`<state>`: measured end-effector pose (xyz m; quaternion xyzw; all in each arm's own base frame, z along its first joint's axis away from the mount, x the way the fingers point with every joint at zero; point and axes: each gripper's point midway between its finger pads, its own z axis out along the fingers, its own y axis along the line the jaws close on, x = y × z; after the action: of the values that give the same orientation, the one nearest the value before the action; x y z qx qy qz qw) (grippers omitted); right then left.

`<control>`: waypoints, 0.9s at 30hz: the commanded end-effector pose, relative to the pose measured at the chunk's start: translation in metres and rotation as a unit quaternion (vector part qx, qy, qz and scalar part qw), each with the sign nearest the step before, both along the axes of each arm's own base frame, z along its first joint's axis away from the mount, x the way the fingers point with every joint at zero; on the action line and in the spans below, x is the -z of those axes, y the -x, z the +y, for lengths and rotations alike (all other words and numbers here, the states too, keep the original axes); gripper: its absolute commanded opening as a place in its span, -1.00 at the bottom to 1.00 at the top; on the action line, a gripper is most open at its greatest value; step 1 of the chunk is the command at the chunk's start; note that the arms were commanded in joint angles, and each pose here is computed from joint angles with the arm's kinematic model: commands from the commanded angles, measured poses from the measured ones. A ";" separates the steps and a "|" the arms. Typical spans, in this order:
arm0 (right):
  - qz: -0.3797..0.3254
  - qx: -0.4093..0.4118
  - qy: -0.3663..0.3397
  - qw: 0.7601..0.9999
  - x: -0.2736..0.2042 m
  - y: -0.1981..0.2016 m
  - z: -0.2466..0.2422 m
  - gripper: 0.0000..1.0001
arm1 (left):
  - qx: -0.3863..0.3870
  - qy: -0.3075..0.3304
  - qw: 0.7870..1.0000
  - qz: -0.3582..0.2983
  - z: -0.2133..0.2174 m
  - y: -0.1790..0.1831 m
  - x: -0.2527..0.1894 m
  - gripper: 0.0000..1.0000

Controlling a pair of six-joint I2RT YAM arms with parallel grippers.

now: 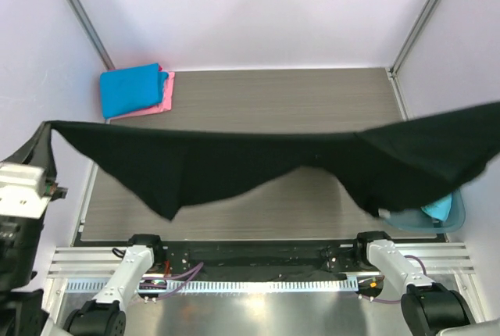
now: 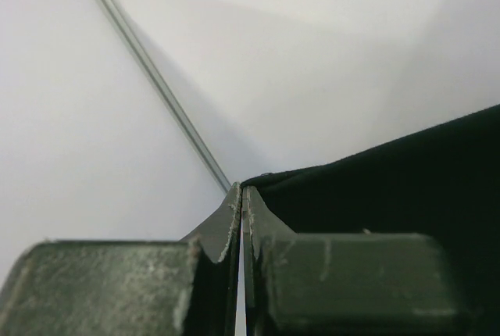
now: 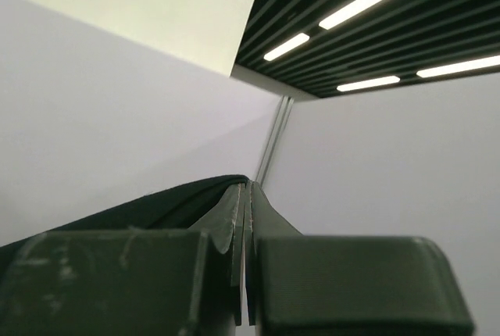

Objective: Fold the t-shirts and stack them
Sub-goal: Flatten the tshirt out

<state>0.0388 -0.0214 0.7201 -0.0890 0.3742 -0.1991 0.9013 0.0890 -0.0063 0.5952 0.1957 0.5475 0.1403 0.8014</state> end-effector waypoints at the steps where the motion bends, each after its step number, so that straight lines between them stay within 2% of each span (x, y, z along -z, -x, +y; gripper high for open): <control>1: 0.035 0.013 0.005 0.999 -0.004 -0.048 -0.001 -0.98 | -0.034 0.001 0.999 0.014 0.011 -0.025 -0.007 -1.00; 5: 0.038 0.014 0.022 0.999 -0.004 -0.093 0.004 -0.98 | -0.043 -0.011 0.999 0.027 0.013 -0.057 -0.006 -1.00; 8: 0.041 0.003 0.040 0.998 -0.003 -0.131 0.013 -0.98 | -0.049 -0.019 0.997 0.054 0.013 -0.100 0.010 -1.00; 12: 0.092 0.001 0.053 0.994 0.033 -0.221 0.018 -0.98 | -0.049 -0.028 0.994 0.091 0.011 -0.165 0.042 -1.00; 13: 0.106 0.003 0.059 0.993 0.043 -0.240 0.019 -0.98 | -0.047 -0.031 0.990 0.129 0.010 -0.195 0.069 -1.00; 14: 0.137 0.005 0.072 0.988 0.070 -0.280 0.022 -0.98 | -0.044 -0.035 0.988 0.147 0.008 -0.210 0.082 -1.00; 16: 0.161 -0.002 0.081 0.984 0.098 -0.317 0.027 -0.98 | -0.032 -0.040 0.980 0.192 0.003 -0.245 0.121 -1.00; 17: 0.196 -0.006 0.089 0.976 0.132 -0.352 0.029 -0.98 | -0.028 -0.044 0.973 0.224 0.001 -0.267 0.146 -1.00; 19: 0.233 -0.015 0.097 0.967 0.169 -0.384 0.034 -0.98 | -0.016 -0.051 0.968 0.246 -0.003 -0.294 0.176 -1.00; 20: 0.259 -0.019 0.100 0.961 0.196 -0.401 0.036 -0.98 | -0.006 -0.058 0.955 0.291 -0.006 -0.316 0.217 -1.00; 22: 0.311 -0.028 0.110 0.944 0.249 -0.438 0.043 -0.98 | 0.010 -0.066 0.943 0.325 -0.012 -0.340 0.253 -1.00; 23: 0.340 -0.032 0.114 0.933 0.280 -0.450 0.046 -0.98 | 0.017 -0.068 0.928 0.365 -0.014 -0.359 0.289 -0.99; 27: 0.457 -0.041 0.159 0.874 0.417 -0.503 0.062 -0.98 | 0.044 -0.080 0.890 0.447 -0.023 -0.408 0.376 -1.00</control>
<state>0.5205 0.0252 0.3120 -0.2961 0.7324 -0.1417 0.5965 0.4598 -0.0206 0.2273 0.3026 0.8441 0.0545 0.4393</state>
